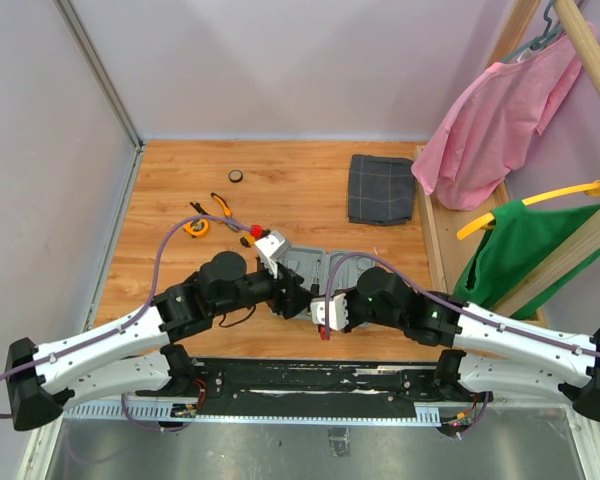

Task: Sort the tools into containers
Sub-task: Pick up the screwdriver from the center of the board.

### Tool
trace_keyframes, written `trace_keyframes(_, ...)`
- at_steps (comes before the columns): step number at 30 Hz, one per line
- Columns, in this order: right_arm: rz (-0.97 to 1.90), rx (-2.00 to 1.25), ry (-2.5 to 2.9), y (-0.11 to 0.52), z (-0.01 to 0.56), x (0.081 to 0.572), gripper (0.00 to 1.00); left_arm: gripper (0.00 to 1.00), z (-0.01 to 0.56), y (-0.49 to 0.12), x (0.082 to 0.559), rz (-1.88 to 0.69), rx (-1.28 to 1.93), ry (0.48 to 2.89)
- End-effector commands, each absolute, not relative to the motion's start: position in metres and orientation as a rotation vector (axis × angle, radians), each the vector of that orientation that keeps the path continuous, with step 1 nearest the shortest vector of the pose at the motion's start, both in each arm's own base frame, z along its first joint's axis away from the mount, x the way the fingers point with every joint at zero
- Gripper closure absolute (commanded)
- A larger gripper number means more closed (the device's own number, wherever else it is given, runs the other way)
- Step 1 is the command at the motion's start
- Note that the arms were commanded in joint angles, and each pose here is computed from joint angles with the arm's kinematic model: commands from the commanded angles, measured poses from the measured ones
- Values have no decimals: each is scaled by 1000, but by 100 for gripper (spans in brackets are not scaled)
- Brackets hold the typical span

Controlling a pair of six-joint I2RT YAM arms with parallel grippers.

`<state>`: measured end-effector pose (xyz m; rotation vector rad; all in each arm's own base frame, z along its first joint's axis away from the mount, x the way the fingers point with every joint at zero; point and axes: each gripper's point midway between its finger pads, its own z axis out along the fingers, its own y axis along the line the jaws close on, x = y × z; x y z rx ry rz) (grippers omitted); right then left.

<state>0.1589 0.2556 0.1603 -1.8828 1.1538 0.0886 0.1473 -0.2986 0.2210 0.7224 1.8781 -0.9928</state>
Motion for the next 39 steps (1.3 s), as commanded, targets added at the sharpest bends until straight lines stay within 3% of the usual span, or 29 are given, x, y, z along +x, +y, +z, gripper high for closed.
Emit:
trace_keyframes(1,217,-1604,1326,269,173,160,99,36,244,-287,164,-1045,424,1788)
trace_keyframes(16,611,-805,1764,303,190,176,99,31,265,-251,196,-1003,8,1695)
trace_keyframes(29,901,-520,1698,323,228,172,99,29,255,-238,209,-968,-183,1716)
trace_keyframes(39,948,-572,1690,331,226,164,99,38,272,-247,204,-1066,-161,1663)
